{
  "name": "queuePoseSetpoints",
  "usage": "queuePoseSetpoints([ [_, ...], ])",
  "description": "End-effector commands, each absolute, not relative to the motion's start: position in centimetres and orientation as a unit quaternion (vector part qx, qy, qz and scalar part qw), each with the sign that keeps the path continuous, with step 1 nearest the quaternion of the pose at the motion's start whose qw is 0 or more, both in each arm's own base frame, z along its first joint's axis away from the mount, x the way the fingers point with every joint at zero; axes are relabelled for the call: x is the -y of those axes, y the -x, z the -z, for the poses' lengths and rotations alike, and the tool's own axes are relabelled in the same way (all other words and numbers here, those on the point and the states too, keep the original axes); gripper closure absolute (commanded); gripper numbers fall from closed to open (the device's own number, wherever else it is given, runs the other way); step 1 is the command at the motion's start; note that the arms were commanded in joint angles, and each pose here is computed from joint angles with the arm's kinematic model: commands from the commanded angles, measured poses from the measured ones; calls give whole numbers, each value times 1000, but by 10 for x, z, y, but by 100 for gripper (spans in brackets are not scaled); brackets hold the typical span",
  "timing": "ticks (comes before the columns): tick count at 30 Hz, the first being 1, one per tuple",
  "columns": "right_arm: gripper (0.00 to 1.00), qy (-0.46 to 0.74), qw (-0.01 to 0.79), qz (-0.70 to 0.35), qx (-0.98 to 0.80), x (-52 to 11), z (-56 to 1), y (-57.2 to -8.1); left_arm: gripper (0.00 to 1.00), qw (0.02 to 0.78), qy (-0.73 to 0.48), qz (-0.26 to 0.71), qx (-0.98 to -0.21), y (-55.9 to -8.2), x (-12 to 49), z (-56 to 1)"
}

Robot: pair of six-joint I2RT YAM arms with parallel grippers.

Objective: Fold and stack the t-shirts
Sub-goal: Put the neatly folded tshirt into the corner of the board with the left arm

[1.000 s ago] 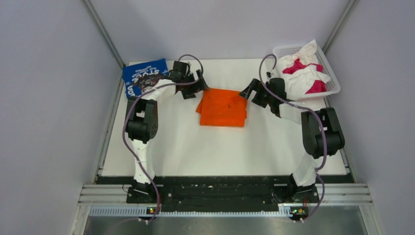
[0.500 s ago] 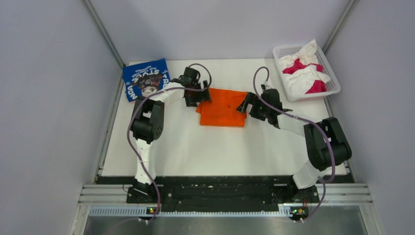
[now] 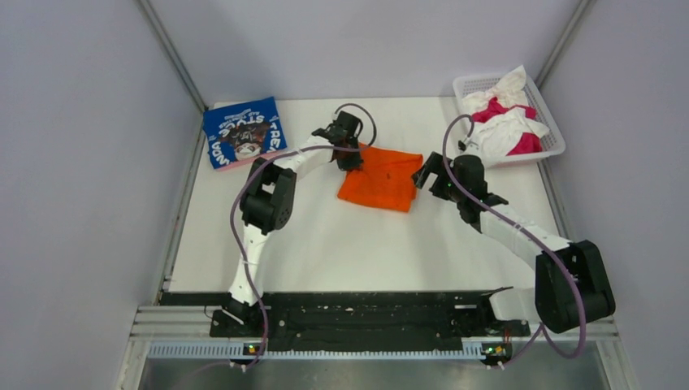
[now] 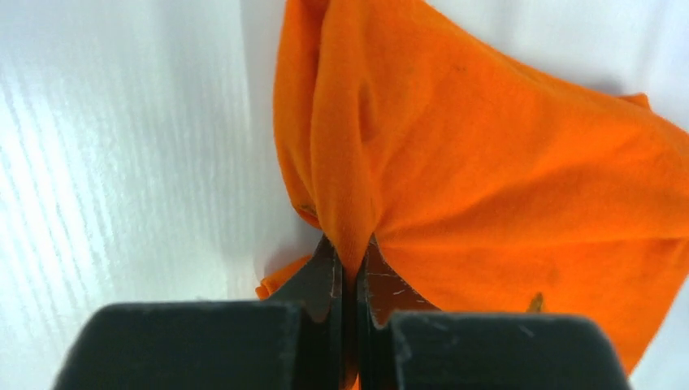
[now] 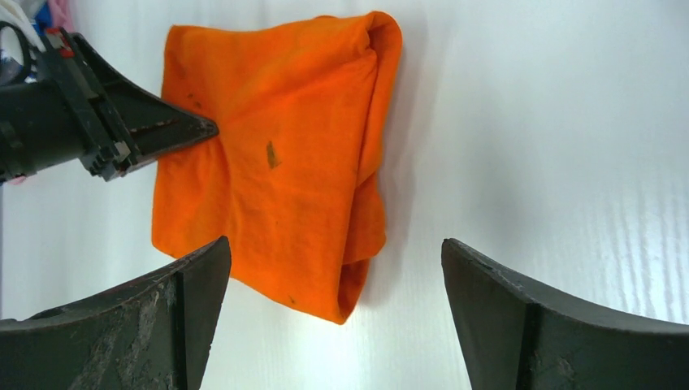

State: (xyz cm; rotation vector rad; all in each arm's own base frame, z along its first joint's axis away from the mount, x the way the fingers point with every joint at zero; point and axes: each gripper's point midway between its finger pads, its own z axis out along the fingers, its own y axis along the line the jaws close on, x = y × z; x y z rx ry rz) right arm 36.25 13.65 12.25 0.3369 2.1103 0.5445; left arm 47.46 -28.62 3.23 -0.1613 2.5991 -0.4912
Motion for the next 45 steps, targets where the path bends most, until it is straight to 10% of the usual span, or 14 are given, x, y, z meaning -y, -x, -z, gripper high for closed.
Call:
queuePoseSetpoints([
  [1,1,-153,467,-194,-849,-115,-124,-360,100,222,66,72,-970,-462,275,3],
  [20,1,-166,492,-167,-838,-96,-128,-359,100,457,22,-285,-842,-523,109,-188],
  [45,1,-172,478,-132,-851,-88,-107,-369,100,495,27,-292,-818,-573,27,-274],
])
